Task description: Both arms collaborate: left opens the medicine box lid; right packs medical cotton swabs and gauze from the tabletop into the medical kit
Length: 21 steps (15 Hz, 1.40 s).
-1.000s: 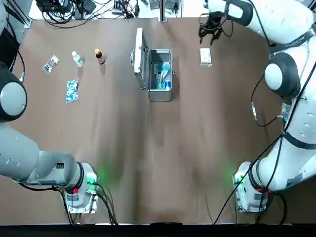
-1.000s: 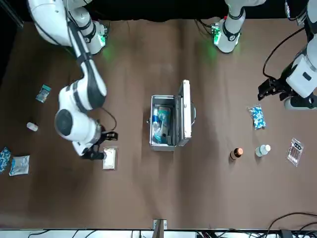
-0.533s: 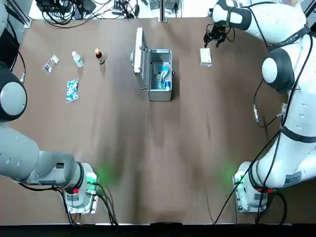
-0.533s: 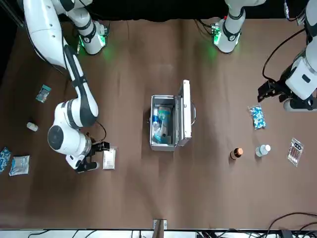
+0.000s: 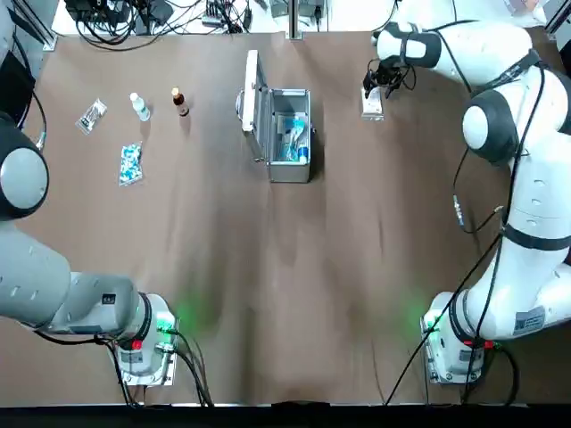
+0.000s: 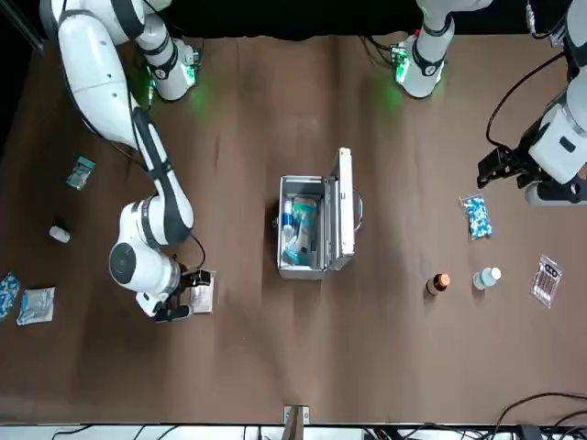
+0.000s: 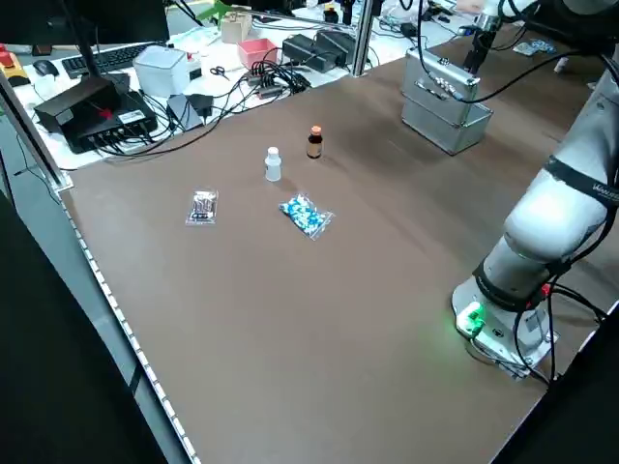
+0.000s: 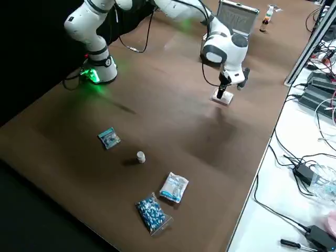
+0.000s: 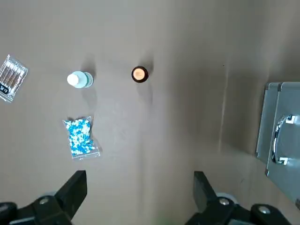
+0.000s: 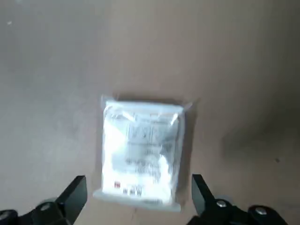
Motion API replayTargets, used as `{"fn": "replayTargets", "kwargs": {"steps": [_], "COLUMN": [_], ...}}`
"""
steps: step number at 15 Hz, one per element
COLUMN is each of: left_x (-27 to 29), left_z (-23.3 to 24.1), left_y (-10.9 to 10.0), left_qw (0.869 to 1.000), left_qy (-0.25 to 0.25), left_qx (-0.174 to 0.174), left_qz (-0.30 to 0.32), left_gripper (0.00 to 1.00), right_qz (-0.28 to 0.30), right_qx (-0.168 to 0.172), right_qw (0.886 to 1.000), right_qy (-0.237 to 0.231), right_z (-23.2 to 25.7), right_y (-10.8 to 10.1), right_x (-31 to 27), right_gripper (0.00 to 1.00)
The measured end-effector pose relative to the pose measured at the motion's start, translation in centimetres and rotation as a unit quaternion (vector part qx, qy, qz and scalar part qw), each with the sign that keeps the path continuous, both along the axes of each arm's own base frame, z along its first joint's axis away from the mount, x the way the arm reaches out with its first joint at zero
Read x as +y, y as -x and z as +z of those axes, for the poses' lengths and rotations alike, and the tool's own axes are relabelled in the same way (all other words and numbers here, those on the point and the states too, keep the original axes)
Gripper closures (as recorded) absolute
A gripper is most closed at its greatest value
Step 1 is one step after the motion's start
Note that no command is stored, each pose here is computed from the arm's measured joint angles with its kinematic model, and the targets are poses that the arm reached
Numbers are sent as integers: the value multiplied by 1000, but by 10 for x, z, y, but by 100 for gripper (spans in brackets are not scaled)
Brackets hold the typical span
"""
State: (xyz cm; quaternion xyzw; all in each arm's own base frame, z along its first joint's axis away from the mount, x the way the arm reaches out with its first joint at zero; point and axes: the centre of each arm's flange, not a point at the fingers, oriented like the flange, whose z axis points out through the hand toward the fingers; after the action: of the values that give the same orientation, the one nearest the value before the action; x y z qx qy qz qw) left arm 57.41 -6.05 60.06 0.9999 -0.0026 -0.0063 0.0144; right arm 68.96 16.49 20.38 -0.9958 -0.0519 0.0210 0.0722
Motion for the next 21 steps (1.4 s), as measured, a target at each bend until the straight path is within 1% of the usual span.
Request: {"fn": "replayTargets", "kwargs": {"steps": [3, 6, 8, 9, 10, 11, 12, 14, 15, 16, 17, 18, 20, 21], "left_x": [-1, -2, -3, -2, -2, -2, -1, -1, -1, -1, -1, 0, 0, 0], "left_z": [0, 0, 0, 0, 0, 1, 1, 1, 1, 1, 1, 1, 1, 3], "left_y": [0, 0, 0, 0, 0, 0, 0, 0, 0, 0, 0, 0, 0, 0], "left_qw": [1000, 1000, 1000, 1000, 1000, 1000, 1000, 1000, 1000, 1000, 1000, 1000, 1000, 1000], "left_qy": [0, 0, 0, 0, 0, 0, 0, 0, 0, 0, 0, 0, 0, 0], "left_qx": [0, 0, 0, -1, -1, -1, -1, -1, -1, -1, -1, -1, -2, -3], "left_qz": [-1, -2, -2, -2, -2, -2, -1, -1, -1, -1, -1, 0, 0, 0], "left_gripper": [0, 0, 0, 0, 0, 0, 0, 0, 0, 0, 0, 0, 0, 0], "right_qz": [-10, -15, -16, -16, -17, -19, -19, -19, -20, -22, -24, -24, -30, -41], "right_qx": [-7, -6, -7, -8, -8, -8, -8, -9, -10, -9, -5, 9, 35, 39], "right_qw": [1000, 1000, 1000, 1000, 1000, 1000, 1000, 1000, 1000, 1000, 1000, 1000, 999, 998], "right_qy": [1, 2, 3, 4, 5, 5, 5, 6, 6, 6, 7, 9, 12, 11], "right_z": [-21, -22, -22, -22, -22, -21, -21, -20, -20, -19, -19, -17, -3, 21], "right_y": [2, 3, 2, 2, 2, 2, 1, 1, 1, 1, 1, 3, 7, 11], "right_x": [10, 15, 14, 14, 14, 14, 14, 14, 14, 14, 15, 16, 26, 45], "right_gripper": [1, 1, 4, 11, 21, 27, 27, 41, 41, 44, 44, 46, 46, 46]}}
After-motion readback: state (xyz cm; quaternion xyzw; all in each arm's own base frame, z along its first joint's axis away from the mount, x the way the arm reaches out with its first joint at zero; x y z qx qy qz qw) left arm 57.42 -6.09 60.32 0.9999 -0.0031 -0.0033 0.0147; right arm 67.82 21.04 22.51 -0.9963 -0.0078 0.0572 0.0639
